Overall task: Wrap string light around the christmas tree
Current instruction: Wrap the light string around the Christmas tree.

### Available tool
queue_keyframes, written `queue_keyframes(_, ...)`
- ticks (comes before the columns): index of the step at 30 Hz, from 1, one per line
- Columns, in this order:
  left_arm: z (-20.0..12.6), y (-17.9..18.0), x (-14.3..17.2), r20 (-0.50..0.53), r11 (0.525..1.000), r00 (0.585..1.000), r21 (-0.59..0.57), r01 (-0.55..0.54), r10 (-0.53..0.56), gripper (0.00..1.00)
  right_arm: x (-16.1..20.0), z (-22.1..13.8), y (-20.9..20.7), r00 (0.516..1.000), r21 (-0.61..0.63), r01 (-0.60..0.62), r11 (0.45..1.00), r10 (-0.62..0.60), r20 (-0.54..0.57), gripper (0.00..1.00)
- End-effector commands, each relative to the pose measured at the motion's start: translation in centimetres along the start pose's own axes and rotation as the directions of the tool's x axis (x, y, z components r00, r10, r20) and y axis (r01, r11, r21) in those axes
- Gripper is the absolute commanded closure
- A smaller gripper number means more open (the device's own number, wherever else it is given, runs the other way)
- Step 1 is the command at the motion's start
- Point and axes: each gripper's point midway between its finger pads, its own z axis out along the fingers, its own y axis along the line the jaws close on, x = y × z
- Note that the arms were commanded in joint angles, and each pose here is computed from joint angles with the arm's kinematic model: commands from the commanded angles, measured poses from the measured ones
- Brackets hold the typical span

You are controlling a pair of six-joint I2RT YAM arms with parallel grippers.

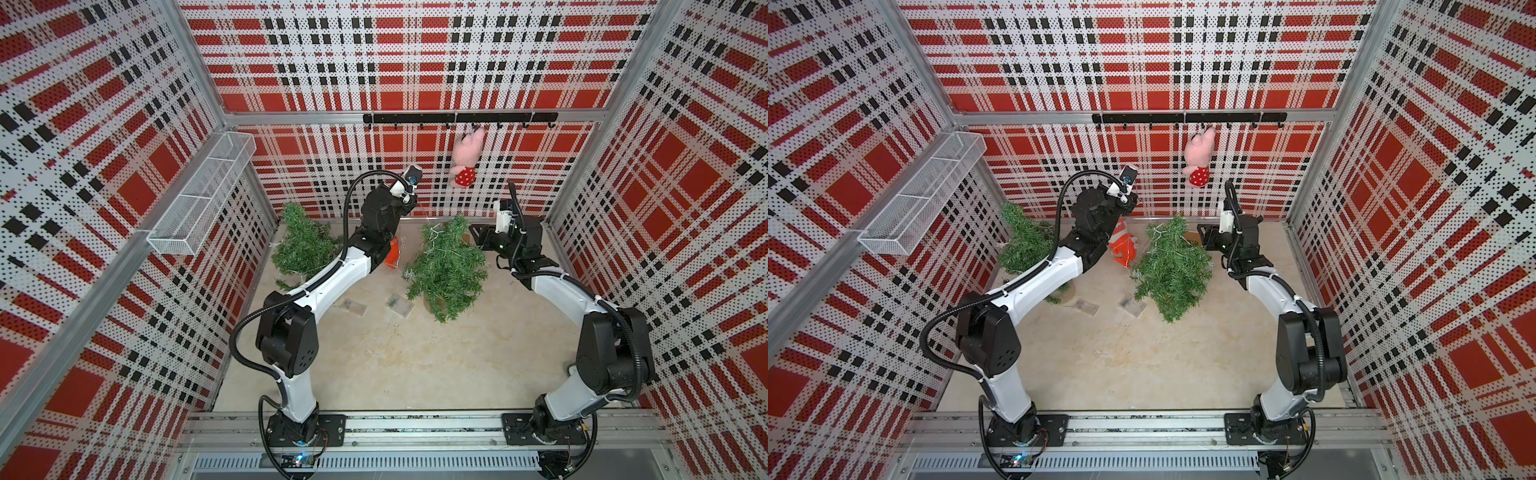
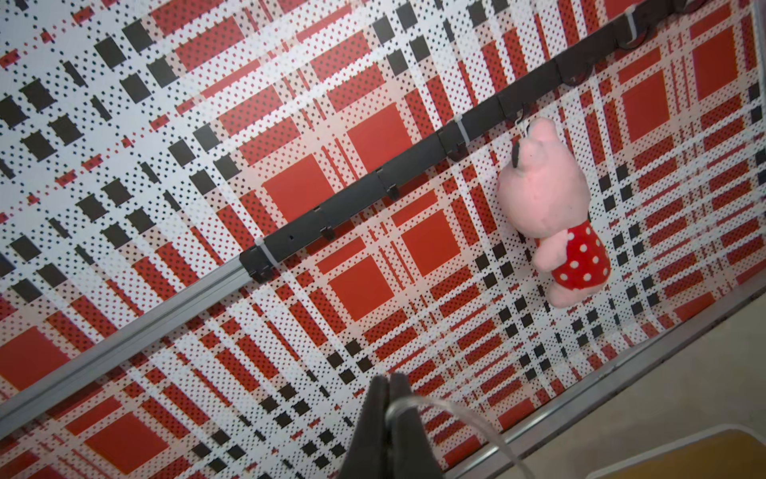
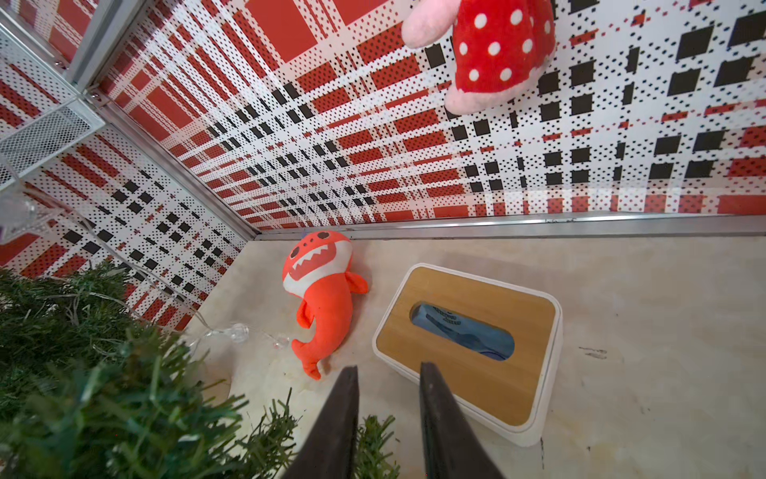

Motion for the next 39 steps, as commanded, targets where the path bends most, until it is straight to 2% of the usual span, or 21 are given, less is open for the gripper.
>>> queue_keyframes(1, 0.9, 1.5, -5.2, 0.19, 0.996, 0.978, 0.01, 0.091, -0.092, 0.93, -0.7, 0.8, 1.3, 0.996, -0.096, 0.082, 0.992, -0.077, 0.052, 0.72)
queue_keyframes(4, 0.9, -0.3, -5.9, 0.227, 0.98, 0.958, 0.13, 0.149, -0.175, 0.93, 0.6, 1.4, 2.6, 0.991, -0.207, 0.132, 0.969, -0.125, 0.049, 0.72)
queue_keyframes(6, 0.6, -1.4, -6.2, 0.24, 0.955, 0.938, 0.22, 0.2, -0.251, 0.91, 1.3, 1.6, 3.3, 0.982, -0.271, 0.191, 0.944, -0.181, 0.062, 0.73)
queue_keyframes(8, 0.9, -1.3, -6.2, 0.255, 0.93, 0.909, 0.257, 0.264, -0.328, 0.91, 1.8, 2.0, 3.7, 0.965, -0.306, 0.261, 0.916, -0.251, 0.073, 0.75)
queue_keyframes(11, 1.8, -2.5, -6.3, 0.266, 0.884, 0.877, 0.365, 0.292, -0.4, 0.91, 2.3, 2.7, 4.1, 0.939, -0.365, 0.341, 0.866, -0.332, 0.088, 0.77)
queue_keyframes(14, 2.4, -5.2, -5.1, 0.247, 0.846, 0.877, 0.462, 0.267, -0.411, 0.92, 2.5, 3.2, 4.7, 0.931, -0.44, 0.359, 0.824, -0.353, 0.098, 0.68)
queue_keyframes(18, 3.7, -5.9, -3.2, 0.224, 0.842, 0.881, 0.46, 0.281, -0.416, 0.94, 2.5, 3.5, 5.2, 0.913, -0.482, 0.39, 0.784, -0.398, 0.092, 0.56)
queue_keyframes(23, 4.2, -5.2, -5.7, 0.292, 0.858, 0.863, 0.443, 0.259, -0.411, 0.94, 2.2, 3.3, 5.9, 0.892, -0.517, 0.433, 0.739, -0.435, 0.124, 0.4)
queue_keyframes(25, 4.4, -5.2, -6.7, 0.321, 0.862, 0.853, 0.441, 0.249, -0.411, 0.94, 1.8, 3.3, 6.2, 0.891, -0.542, 0.432, 0.72, -0.433, 0.135, 0.33)
queue_keyframes(27, 4.5, -5.4, -7.6, 0.337, 0.847, 0.834, 0.468, 0.253, -0.436, 0.94, 1.2, 3.5, 6.6, 0.893, -0.56, 0.431, 0.707, -0.425, 0.15, 0.27)
queue_keyframes(29, 4.4, -6.4, -8.0, 0.334, 0.827, 0.824, 0.499, 0.258, -0.458, 0.94, 0.6, 3.8, 6.7, 0.899, -0.57, 0.422, 0.705, -0.406, 0.163, 0.12)
queue_keyframes(30, 4.3, -6.9, -8.0, 0.33, 0.821, 0.823, 0.509, 0.258, -0.463, 0.94, 0.3, 4.0, 6.6, 0.902, -0.569, 0.418, 0.708, -0.397, 0.169, 0.09)
queue_keyframes(35, 3.1, -9.4, -8.8, 0.326, 0.797, 0.822, 0.557, 0.232, -0.467, 0.94, -1.8, 4.6, 7.0, 0.935, -0.581, 0.356, 0.732, -0.272, 0.229, 0.11)
queue_keyframes(39, 3.1, -9.8, -9.1, 0.317, 0.771, 0.805, 0.586, 0.249, -0.501, 0.93, -2.7, 4.5, 7.9, 0.955, -0.656, 0.288, 0.698, -0.159, 0.25, 0.13)
